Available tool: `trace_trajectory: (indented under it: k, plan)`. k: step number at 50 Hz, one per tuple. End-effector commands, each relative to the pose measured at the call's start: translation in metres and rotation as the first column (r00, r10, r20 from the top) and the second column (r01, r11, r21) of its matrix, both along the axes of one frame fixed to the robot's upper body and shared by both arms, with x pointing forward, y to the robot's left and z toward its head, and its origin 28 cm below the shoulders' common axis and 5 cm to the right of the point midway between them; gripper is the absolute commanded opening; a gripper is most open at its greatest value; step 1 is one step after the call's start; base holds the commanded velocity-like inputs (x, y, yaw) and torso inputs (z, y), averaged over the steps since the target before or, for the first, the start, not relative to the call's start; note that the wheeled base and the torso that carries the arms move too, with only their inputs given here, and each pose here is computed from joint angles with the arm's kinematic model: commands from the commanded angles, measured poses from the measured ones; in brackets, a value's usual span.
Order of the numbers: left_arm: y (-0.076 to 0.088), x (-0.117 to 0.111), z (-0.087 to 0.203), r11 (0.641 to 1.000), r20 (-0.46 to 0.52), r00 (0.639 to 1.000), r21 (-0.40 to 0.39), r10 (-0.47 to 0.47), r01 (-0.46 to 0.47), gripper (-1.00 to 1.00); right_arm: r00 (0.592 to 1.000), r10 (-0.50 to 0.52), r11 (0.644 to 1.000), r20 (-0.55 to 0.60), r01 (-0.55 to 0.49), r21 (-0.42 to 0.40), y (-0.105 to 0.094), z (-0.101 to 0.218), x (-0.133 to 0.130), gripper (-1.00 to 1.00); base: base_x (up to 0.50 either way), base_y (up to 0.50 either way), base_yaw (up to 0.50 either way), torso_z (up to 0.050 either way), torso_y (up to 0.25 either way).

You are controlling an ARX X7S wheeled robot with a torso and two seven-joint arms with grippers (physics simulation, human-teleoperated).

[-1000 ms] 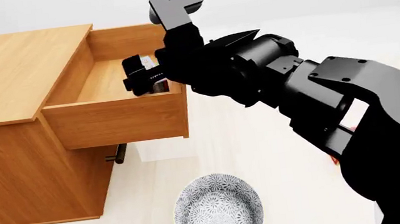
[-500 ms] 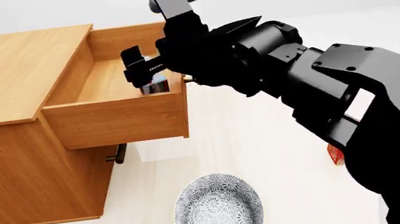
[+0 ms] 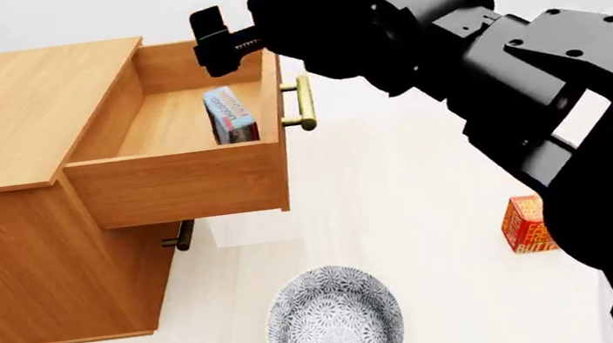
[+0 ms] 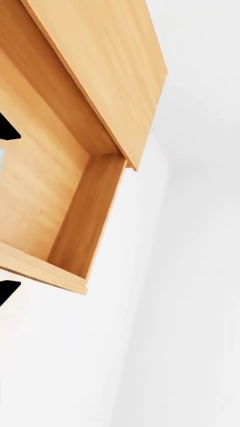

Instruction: Put the chocolate pudding in the top drawer of the cabinet and close it.

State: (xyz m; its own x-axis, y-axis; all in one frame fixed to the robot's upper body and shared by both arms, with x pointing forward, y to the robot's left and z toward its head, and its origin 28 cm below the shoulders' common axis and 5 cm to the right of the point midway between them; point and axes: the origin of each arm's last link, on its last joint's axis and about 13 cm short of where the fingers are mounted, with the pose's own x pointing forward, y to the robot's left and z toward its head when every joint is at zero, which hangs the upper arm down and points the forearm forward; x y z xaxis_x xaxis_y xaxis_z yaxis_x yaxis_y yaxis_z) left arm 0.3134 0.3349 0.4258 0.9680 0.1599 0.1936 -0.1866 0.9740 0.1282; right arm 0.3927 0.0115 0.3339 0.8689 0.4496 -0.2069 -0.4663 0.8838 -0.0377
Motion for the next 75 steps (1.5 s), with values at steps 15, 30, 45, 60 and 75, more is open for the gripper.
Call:
trace_trajectory:
  k: [15, 30, 45, 60, 75]
  plan:
    - [-0.033, 0.015, -0.015, 0.995, -0.030, 0.995, 0.007, -0.100, 0.100, 1.00, 0.963, -0.265, 0.963, 0.050, 0.262, 0.059, -0.061, 0.032, 0.021, 1.00, 0.00, 0.00, 0.00, 0.000, 0.000]
    - [-0.074, 0.033, -0.032, 0.972, -0.061, 0.971, 0.024, -0.232, 0.234, 1.00, 0.896, -0.441, 0.896, 0.049, 0.436, 0.080, -0.121, 0.035, 0.023, 1.00, 0.00, 0.00, 0.00, 0.000, 0.000]
    - [-0.119, 0.037, -0.046, 0.925, -0.090, 0.923, 0.033, -0.375, 0.379, 1.00, 0.812, -0.581, 0.813, 0.053, 0.577, 0.077, -0.182, 0.038, -0.007, 1.00, 0.00, 0.00, 0.00, 0.000, 0.000]
    - [-0.154, 0.040, -0.062, 0.871, -0.113, 0.868, 0.040, -0.483, 0.490, 1.00, 0.725, -0.688, 0.726, 0.037, 0.686, 0.050, -0.213, 0.021, -0.034, 1.00, 0.00, 0.00, 0.00, 0.000, 0.000]
    - [-0.191, 0.031, -0.084, 0.804, -0.153, 0.799, 0.037, -0.582, 0.593, 1.00, 0.599, -0.801, 0.599, 0.020, 0.800, 0.038, -0.244, 0.009, -0.061, 1.00, 0.00, 0.00, 0.00, 0.000, 0.000]
